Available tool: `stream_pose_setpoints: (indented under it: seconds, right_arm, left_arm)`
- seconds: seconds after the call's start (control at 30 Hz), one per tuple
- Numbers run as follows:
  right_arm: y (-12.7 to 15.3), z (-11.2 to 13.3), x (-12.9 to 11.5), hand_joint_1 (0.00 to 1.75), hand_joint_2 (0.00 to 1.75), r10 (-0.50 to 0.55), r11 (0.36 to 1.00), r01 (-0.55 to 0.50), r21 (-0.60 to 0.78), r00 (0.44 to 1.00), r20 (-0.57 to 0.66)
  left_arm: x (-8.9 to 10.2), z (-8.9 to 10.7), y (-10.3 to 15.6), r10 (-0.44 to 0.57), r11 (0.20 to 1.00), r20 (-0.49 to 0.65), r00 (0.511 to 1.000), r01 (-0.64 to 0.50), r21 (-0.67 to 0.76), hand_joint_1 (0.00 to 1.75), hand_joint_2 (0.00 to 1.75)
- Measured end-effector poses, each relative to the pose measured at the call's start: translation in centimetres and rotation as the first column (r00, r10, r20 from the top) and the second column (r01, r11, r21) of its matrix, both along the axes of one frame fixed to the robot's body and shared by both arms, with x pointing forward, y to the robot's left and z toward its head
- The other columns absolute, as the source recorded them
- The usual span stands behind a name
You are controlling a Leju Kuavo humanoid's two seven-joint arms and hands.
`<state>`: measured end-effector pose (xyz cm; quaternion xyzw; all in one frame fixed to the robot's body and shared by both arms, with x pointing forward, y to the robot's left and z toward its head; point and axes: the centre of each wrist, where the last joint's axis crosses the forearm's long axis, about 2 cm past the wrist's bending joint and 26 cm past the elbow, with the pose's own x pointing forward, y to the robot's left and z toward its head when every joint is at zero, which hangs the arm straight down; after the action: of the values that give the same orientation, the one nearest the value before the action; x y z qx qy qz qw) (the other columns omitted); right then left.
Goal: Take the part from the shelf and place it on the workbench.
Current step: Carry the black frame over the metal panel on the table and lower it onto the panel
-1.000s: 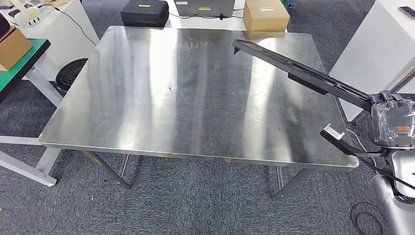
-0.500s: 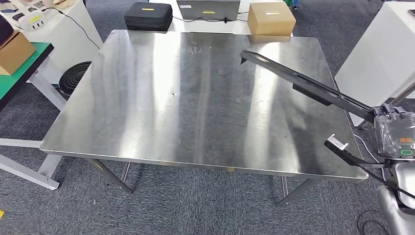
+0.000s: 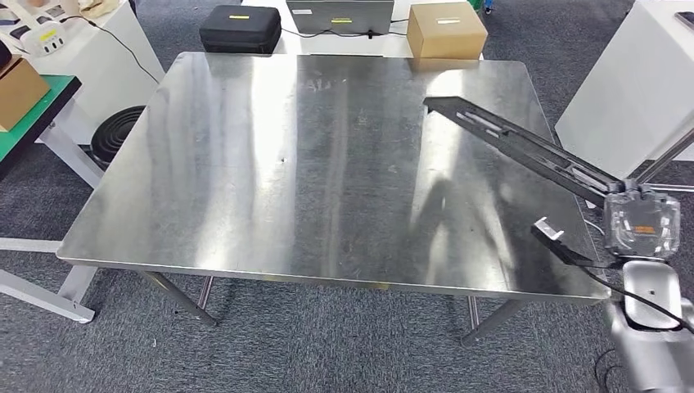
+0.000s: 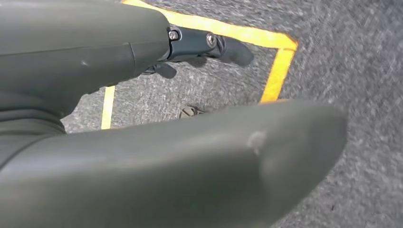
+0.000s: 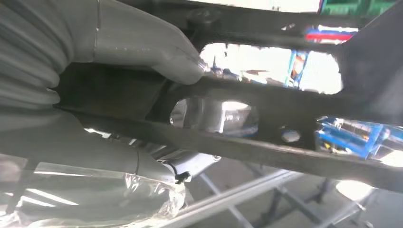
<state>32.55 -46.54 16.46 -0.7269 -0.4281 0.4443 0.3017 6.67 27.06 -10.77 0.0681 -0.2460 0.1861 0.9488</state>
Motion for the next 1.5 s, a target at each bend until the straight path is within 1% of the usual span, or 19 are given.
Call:
stream_pose_setpoints:
  seconds: [0.13, 0.3, 0.4, 0.47, 0.57, 0.73, 0.87, 0.97, 1.1, 1.33, 1.5]
  right_arm:
    - [0.8, -1.2, 1.8, 1.75, 1.75, -0.009, 1.0, 0.009, 0.002, 1.0, -0.026]
    - [1.1, -2.9, 2.2, 1.75, 1.75, -0.01, 1.0, 0.009, -0.009, 0.996, -0.089]
    - [1.6, -3.2, 3.1, 1.75, 1.75, 0.004, 1.0, -0.005, -0.007, 0.996, -0.085]
    - [2.8, -3.8, 3.8, 1.75, 1.75, 0.023, 1.0, -0.023, -0.004, 0.997, -0.079]
    - [5.4, -4.9, 4.9, 1.75, 1.75, 0.046, 0.999, -0.046, -0.002, 0.994, -0.099]
    - [9.6, -5.7, 6.3, 1.75, 1.75, 0.113, 0.993, -0.119, -0.026, 0.982, -0.154]
    - [11.6, -6.4, 6.4, 0.0, 0.0, 0.145, 0.988, -0.154, -0.033, 0.972, -0.184]
    - [13.1, -6.8, 6.5, 0.0, 0.0, 0.163, 0.985, -0.172, -0.033, 0.968, -0.189]
    - [14.7, -7.1, 6.5, 0.0, 0.0, 0.187, 0.979, -0.199, -0.038, 0.962, -0.2]
    - [15.6, -7.5, 6.4, 0.0, 0.0, 0.198, 0.976, -0.213, -0.045, 0.954, -0.225]
    - [16.0, -7.2, 6.7, 0.0, 0.0, 0.204, 0.975, -0.219, -0.045, 0.954, -0.22]
  left_arm:
    - [0.3, 0.0, -0.1, -0.004, 1.0, 0.008, 1.0, 0.004, -0.01, 0.0, 0.0]
    - [0.5, 0.1, -0.5, -0.007, 1.0, 0.013, 1.0, 0.008, -0.024, 0.0, 0.0]
    - [0.6, 0.1, -0.4, -0.007, 1.0, 0.014, 1.0, 0.007, -0.024, 0.0, 0.0]
    - [0.7, 0.1, -0.3, -0.005, 1.0, 0.017, 1.0, 0.006, -0.017, 0.0, 0.0]
    - [0.9, 0.1, -0.1, -0.001, 1.0, 0.018, 1.0, 0.001, -0.008, 0.0, 0.0]
    - [1.0, 0.2, 0.0, -0.001, 1.0, 0.015, 1.0, 0.001, 0.003, 0.0, 0.0]
    - [1.0, 0.2, 0.1, 0.0, 1.0, 0.007, 1.0, 0.0, 0.001, 0.0, 1.75]
    - [1.4, 0.2, 0.3, 0.006, 1.0, -0.002, 1.0, -0.006, 0.005, 0.0, 1.75]
    - [1.7, 0.3, 0.3, 0.015, 1.0, -0.027, 1.0, -0.015, 0.008, 0.0, 0.0]
    - [1.6, 0.3, 0.2, 0.022, 1.0, -0.047, 0.999, -0.023, -0.008, 0.0, 0.0]
    - [1.6, 0.3, 0.1, 0.028, 1.0, -0.047, 0.998, -0.029, -0.013, 0.0, 0.0]
